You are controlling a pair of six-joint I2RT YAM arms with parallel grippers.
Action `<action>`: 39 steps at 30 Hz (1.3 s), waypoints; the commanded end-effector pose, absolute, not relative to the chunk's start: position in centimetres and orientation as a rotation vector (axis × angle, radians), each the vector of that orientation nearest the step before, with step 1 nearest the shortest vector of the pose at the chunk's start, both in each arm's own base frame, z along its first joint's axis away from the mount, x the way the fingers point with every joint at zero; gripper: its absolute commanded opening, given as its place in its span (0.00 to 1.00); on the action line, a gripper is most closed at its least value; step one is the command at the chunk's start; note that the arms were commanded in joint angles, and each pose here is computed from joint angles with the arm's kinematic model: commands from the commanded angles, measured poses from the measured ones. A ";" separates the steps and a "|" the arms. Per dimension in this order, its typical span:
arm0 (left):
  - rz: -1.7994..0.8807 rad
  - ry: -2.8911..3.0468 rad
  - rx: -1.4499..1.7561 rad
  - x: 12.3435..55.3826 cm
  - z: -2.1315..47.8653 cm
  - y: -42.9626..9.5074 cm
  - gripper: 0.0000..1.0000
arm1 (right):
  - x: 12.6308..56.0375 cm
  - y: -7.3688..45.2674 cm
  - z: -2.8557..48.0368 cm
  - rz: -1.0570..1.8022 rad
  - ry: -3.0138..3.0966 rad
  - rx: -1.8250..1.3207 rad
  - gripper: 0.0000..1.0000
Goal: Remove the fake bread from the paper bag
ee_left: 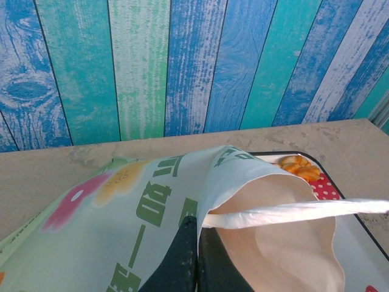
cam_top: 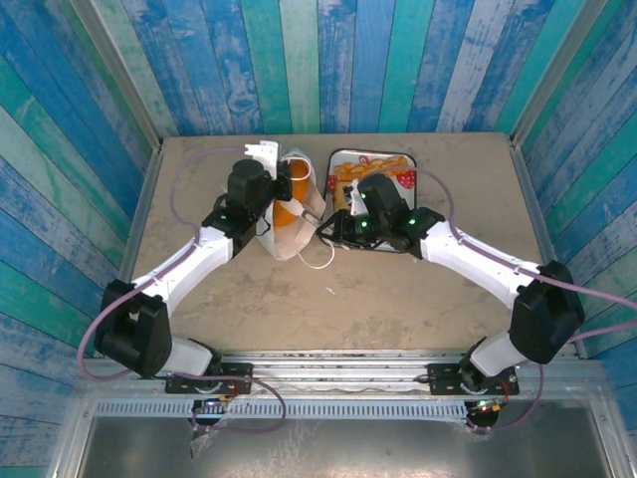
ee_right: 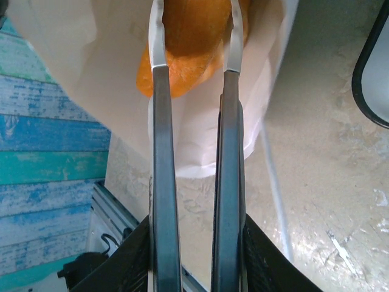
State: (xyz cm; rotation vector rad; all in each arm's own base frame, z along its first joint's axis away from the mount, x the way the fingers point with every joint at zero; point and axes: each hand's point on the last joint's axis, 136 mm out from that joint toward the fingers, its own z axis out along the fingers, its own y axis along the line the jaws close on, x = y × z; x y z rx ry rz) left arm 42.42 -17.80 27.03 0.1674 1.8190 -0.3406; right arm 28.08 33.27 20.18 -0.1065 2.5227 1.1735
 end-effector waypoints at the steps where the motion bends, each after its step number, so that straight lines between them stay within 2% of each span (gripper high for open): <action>1: -0.338 1.757 0.104 42.1 29.3 -16.9 0.00 | 27.0 32.8 22.5 1.159 2.462 -0.200 0.06; 22: -0.193 1.836 -0.002 44.3 27.0 -15.2 0.00 | 20.0 29.5 25.4 1.131 2.469 -0.414 0.07; 34: -0.122 1.851 -0.025 45.1 26.9 -14.5 0.00 | 17.2 26.3 27.0 1.114 2.447 -0.429 0.07; 39: -0.118 1.861 -0.023 44.9 26.7 -14.4 0.00 | 17.0 23.2 27.4 1.003 2.449 -0.345 0.07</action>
